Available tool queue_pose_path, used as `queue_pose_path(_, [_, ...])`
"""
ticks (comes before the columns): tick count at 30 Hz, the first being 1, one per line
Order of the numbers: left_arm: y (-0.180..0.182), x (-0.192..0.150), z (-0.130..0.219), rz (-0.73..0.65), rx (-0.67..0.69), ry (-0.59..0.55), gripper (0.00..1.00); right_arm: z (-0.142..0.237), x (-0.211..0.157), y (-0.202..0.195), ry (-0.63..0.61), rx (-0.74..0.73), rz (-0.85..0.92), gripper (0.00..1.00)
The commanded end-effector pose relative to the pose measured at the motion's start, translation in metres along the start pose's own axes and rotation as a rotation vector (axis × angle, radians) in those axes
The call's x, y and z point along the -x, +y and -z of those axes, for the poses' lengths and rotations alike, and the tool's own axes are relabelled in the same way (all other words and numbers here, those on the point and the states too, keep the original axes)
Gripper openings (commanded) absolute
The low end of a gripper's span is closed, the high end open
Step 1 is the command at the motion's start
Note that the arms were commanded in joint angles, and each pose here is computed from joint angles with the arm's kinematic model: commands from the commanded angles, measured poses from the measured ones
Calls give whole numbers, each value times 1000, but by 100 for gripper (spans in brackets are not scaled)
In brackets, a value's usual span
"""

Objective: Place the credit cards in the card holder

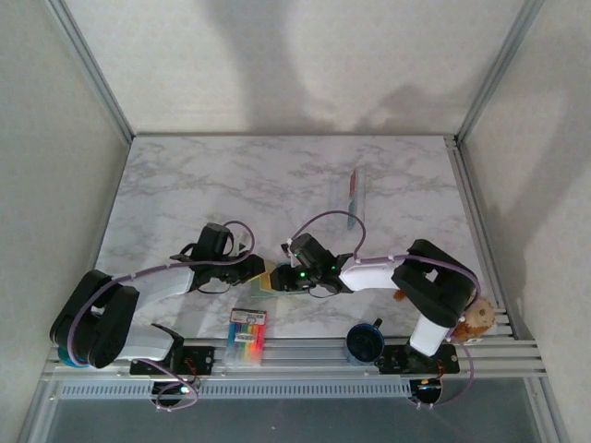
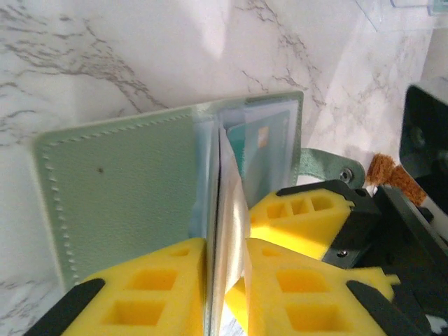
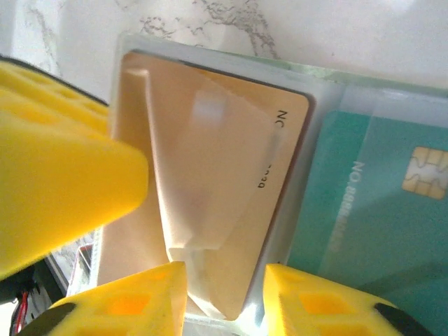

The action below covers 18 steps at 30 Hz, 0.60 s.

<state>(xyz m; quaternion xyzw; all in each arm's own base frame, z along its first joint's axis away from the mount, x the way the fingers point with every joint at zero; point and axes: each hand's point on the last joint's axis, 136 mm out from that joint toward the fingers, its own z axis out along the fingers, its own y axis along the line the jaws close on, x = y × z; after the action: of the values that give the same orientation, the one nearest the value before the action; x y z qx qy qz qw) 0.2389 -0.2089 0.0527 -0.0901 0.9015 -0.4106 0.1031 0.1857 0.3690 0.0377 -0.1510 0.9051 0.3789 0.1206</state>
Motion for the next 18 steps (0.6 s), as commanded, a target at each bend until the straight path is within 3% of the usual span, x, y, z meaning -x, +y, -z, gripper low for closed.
queue_pose_path(1, [-11,11,5,-2,-6,-50,19,6,0,-1,-17,3,66,38])
queue_pose_path(9, [-19,14,7,2,-32,-67,12,17,-1,7,-60,61,133,39])
queue_pose_path(18, [-21,12,0,8,-20,-48,11,26,-4,12,-131,52,271,67])
